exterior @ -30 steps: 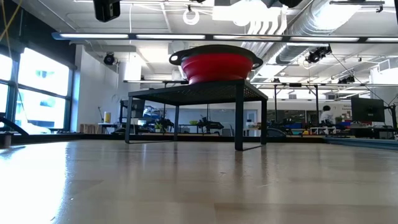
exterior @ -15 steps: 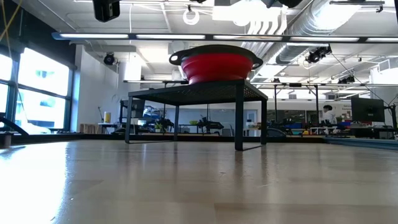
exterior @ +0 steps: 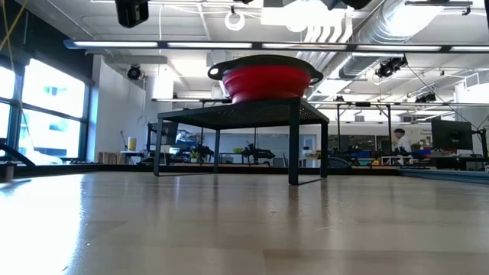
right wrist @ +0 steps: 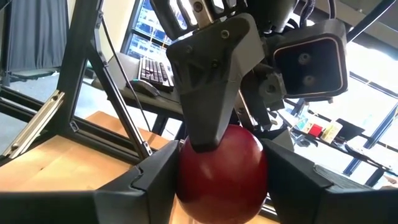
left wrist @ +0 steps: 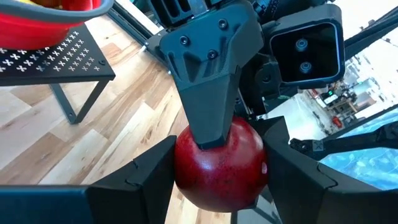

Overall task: Pick & Place Fruit
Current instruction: Put the pomegranate into the strainer bowl on the shelf

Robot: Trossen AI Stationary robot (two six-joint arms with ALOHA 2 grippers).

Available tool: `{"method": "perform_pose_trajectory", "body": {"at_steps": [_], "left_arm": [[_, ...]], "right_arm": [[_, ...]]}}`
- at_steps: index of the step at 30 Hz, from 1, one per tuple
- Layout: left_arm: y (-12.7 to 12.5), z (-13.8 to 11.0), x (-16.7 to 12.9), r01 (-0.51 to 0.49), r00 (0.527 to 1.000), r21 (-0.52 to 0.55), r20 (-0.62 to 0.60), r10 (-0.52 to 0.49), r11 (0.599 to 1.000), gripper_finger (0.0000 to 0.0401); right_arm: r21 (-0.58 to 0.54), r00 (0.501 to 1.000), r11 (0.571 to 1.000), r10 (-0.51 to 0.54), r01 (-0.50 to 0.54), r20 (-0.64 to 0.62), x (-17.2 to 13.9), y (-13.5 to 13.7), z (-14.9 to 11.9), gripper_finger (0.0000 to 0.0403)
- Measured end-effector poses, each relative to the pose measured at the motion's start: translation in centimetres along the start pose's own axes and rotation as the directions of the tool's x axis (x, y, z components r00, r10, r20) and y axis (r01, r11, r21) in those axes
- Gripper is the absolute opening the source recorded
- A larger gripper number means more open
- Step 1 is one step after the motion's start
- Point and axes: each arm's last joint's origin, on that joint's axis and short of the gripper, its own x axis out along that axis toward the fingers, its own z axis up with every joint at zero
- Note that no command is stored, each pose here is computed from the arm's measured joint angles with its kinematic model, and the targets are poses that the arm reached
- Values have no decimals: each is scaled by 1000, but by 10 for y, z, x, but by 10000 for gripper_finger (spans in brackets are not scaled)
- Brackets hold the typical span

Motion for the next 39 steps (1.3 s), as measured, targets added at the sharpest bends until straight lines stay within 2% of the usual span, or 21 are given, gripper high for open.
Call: {"method": "perform_pose_trajectory", "body": {"at_steps": [6,10,17,22,30,34,39], "left_arm": [[1,-1,0,-3,1000,68,-7,3,998,218],[0,0,0,5,1000,128,-7,-4,992,237],[-2,1,0,45,999,145,-16,-43,988,286],[-6,6,-6,76,997,169,16,-80,983,292],[-20,30,-33,144,973,313,128,-192,939,292],[-21,34,-42,140,967,376,146,-208,916,292],[-21,35,-43,108,967,489,150,-205,866,292]], "right_arm": [[0,1000,1000,2,-2,-4,0,0,-1,203],[11,1000,1000,20,-20,-13,0,2,-2,202],[9,999,1000,26,-26,-25,0,3,-3,202],[8,999,1000,22,-22,-30,0,3,-3,203],[-8,996,999,-40,39,-80,-1,3,-5,203],[-23,991,996,-84,82,-100,-3,1,-3,203],[-59,976,987,-158,150,-151,-13,-10,11,203]]}}
